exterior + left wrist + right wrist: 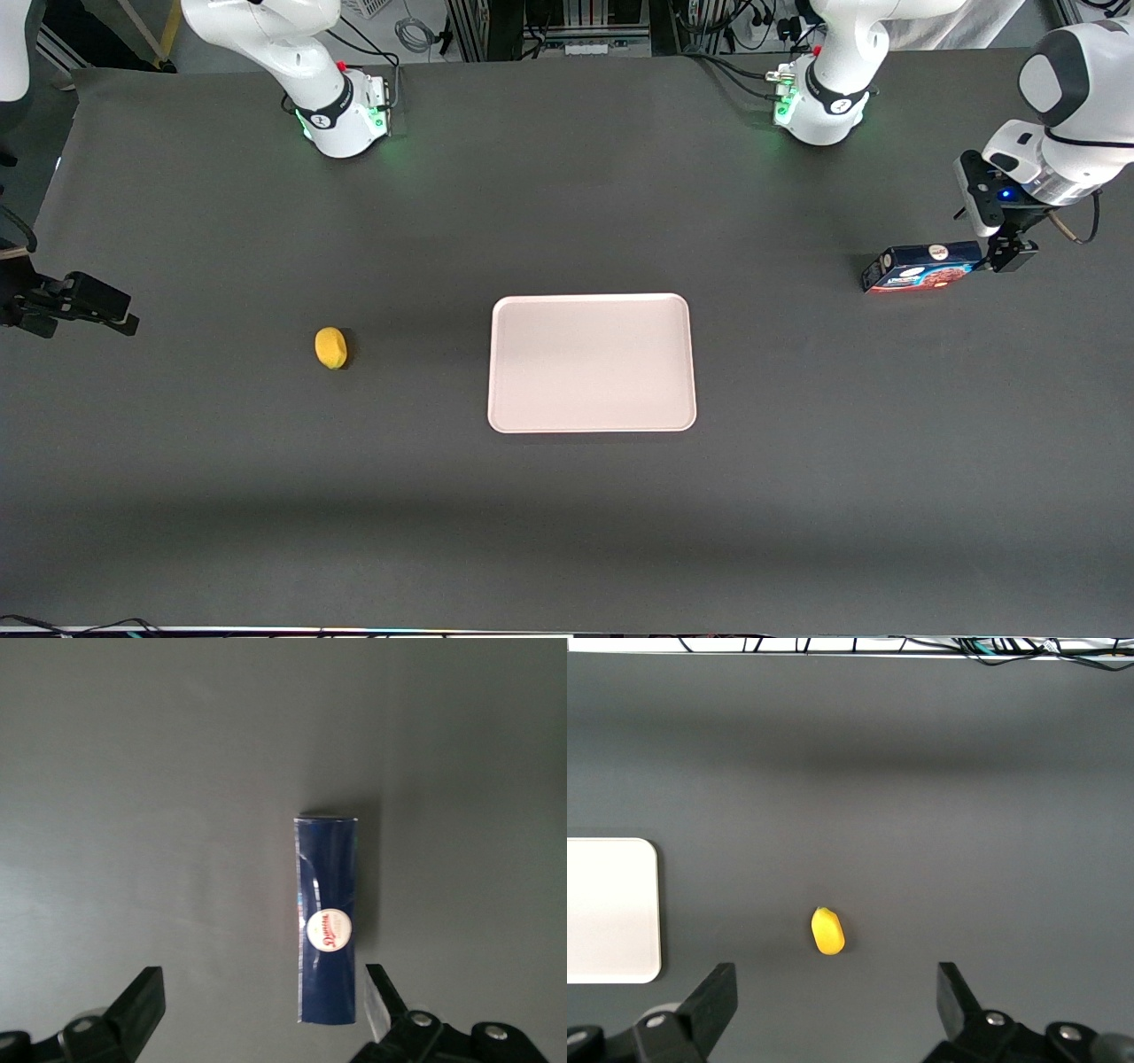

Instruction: Place cookie box on tray

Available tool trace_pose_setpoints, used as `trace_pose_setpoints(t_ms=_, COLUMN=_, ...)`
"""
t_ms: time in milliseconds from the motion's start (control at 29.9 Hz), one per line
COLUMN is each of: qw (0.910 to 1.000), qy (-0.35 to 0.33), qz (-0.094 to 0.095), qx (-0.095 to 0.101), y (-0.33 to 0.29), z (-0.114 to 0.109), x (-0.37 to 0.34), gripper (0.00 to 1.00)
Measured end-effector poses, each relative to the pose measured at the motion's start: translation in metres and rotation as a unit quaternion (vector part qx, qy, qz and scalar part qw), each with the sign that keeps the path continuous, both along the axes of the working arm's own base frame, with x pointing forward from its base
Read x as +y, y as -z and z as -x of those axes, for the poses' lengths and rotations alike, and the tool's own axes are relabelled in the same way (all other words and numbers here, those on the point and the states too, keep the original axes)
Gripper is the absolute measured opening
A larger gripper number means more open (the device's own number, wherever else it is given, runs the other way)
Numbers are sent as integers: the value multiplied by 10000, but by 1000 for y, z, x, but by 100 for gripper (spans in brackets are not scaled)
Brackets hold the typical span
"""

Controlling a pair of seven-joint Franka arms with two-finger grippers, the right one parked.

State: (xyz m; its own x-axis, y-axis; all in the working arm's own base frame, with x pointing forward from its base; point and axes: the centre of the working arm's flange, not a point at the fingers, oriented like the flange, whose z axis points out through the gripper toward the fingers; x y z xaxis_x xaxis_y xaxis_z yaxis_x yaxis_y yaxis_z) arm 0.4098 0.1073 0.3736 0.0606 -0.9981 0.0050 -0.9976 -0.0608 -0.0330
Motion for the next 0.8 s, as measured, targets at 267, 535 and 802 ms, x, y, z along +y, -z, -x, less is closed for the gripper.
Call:
trace_pose_setpoints(t_ms=267, qw=9999, qy=-122, qz=-46, qx=-32, y=23, z=-6, x=11, gripper=100)
trace_pose_setpoints(t_ms=535, qw=9998, qy=-163, qz=-102, qx=62, y=53, z=-10, x=15, gripper=100)
trace_pose_setpoints(t_ms=802, qw=9995, qy=-240, qz=-52, qx=210, y=69, z=3, x=19, gripper=100)
